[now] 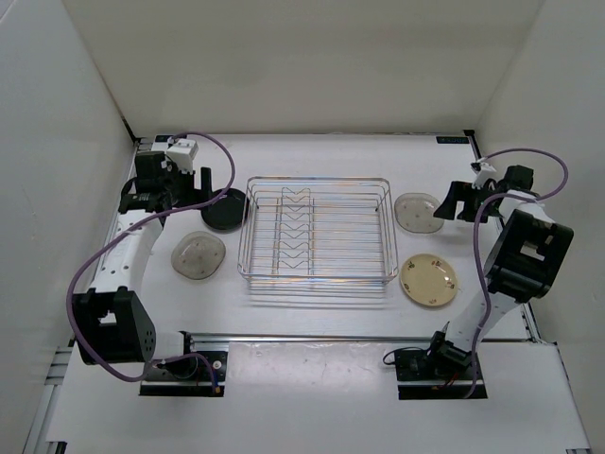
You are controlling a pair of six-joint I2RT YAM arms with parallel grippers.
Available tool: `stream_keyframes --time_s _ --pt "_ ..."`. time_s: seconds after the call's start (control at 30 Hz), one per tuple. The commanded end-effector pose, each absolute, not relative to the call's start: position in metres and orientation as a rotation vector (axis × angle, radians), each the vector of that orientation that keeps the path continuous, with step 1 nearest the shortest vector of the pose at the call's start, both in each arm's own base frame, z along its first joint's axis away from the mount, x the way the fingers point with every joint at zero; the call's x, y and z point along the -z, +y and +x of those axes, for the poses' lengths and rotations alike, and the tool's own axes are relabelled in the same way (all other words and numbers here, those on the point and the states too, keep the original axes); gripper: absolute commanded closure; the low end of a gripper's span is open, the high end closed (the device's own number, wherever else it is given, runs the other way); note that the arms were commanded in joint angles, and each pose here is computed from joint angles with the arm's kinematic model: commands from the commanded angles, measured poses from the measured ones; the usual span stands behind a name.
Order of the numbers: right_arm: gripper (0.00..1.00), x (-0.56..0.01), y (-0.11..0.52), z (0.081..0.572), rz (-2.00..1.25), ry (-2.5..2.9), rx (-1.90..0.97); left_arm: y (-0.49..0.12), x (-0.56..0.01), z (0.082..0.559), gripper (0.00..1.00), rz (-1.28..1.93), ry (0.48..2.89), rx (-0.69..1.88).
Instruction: Load the plates into the dish rack
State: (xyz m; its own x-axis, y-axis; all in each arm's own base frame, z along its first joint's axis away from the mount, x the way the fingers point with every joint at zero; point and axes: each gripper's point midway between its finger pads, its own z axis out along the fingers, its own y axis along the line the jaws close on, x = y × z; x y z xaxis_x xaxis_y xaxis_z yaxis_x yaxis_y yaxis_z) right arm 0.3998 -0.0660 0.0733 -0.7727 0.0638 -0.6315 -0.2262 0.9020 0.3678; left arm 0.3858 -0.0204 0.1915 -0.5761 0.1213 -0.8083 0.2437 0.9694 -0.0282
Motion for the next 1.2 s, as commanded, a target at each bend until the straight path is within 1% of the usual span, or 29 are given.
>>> stream_keyframes --time_s 0.0,0.2,0.33,0.37,0.57,0.6,0.77,0.87,0.9,1.17 --pt "0.05 -0.081 -0.069 0.411 -0.148 2.357 -0.599 -0.028 -0.206 0.381 0.00 0.271 2.137 0.210" --pt "0.08 -0.070 -0.077 0.424 -0.133 2.363 -0.615 -0.030 -0.206 0.379 0.00 0.276 2.135 0.220" --pt "0.14 -0.061 -0.079 0.433 -0.113 2.379 -0.650 -0.030 -0.209 0.378 0.00 0.277 2.127 0.218" --pt "0.14 -0.061 -0.079 0.435 -0.115 2.374 -0.661 -0.030 -0.209 0.378 0.00 0.277 2.126 0.218" --pt "0.23 -0.050 -0.080 0.437 -0.088 2.401 -0.689 -0.030 -0.212 0.375 0.00 0.278 2.116 0.216" --pt "0.23 -0.052 -0.081 0.440 -0.092 2.394 -0.683 -0.030 -0.212 0.375 0.00 0.278 2.116 0.216" --pt "0.33 -0.043 -0.078 0.432 -0.094 2.427 -0.709 -0.030 -0.212 0.375 0.00 0.278 2.116 0.216" --pt "0.35 -0.045 -0.079 0.433 -0.105 2.425 -0.705 -0.030 -0.212 0.375 0.00 0.278 2.116 0.216" --pt "0.39 -0.040 -0.077 0.430 -0.094 2.441 -0.720 -0.030 -0.212 0.375 0.00 0.278 2.116 0.216" --pt "0.46 -0.040 -0.078 0.431 -0.111 2.446 -0.721 -0.030 -0.212 0.372 0.00 0.278 2.116 0.216"
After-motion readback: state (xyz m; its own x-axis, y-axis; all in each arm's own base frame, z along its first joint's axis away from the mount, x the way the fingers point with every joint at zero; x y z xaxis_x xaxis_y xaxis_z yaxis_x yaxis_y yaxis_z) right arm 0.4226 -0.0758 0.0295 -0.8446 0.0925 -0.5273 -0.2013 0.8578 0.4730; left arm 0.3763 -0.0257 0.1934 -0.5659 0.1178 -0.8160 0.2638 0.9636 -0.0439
